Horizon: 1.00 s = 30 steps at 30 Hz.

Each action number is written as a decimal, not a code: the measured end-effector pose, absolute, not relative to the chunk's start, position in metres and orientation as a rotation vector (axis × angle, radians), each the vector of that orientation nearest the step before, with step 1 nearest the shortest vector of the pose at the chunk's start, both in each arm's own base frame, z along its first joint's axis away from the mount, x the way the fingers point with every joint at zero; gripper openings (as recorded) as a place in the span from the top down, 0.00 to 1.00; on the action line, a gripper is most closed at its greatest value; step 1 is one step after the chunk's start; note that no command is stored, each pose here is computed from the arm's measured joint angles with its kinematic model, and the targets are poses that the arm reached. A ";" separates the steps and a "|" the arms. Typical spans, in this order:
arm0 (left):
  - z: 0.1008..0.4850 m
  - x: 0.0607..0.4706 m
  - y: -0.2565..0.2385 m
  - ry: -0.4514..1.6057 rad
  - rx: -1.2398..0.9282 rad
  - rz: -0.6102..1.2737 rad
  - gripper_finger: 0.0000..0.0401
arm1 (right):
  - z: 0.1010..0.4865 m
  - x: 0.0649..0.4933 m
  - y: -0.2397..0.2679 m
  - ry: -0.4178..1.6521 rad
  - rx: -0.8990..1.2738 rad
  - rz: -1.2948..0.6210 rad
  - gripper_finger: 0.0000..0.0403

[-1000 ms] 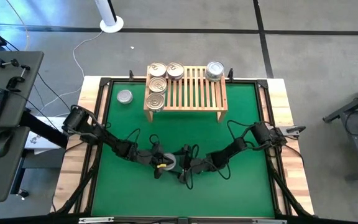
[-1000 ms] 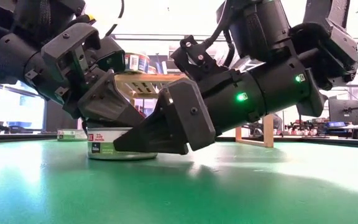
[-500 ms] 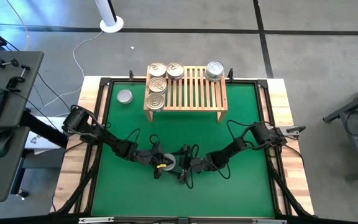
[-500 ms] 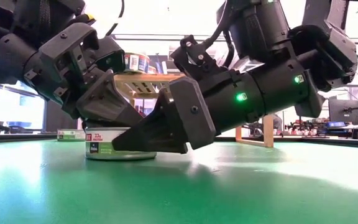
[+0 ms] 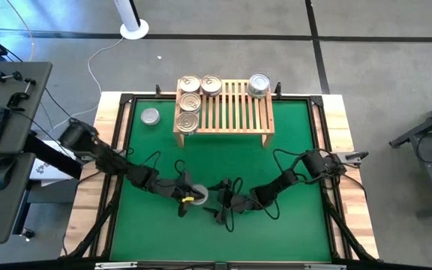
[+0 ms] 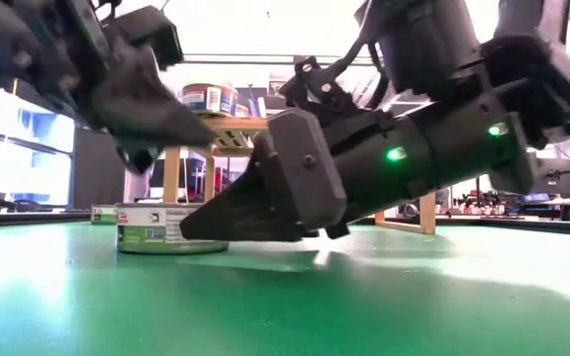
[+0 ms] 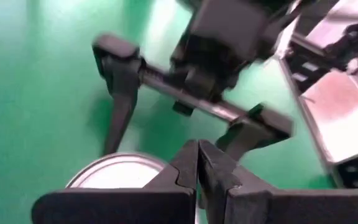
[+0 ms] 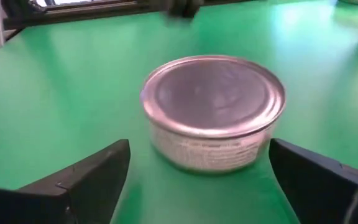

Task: Stack canned seafood by type on shelf
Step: Put the center green tuna can on the shelf aligned with the other green tuna can

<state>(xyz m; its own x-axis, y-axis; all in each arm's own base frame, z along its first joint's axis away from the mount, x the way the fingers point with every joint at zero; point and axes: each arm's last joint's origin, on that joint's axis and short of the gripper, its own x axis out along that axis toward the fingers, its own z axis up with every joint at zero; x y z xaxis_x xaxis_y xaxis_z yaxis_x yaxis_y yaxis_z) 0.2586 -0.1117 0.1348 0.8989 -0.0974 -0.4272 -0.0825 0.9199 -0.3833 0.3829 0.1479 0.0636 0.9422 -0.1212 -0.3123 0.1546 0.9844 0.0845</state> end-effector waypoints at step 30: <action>0.096 0.235 -0.109 0.738 -0.505 0.326 1.00 | 0.078 0.392 0.127 0.383 0.117 -0.043 0.12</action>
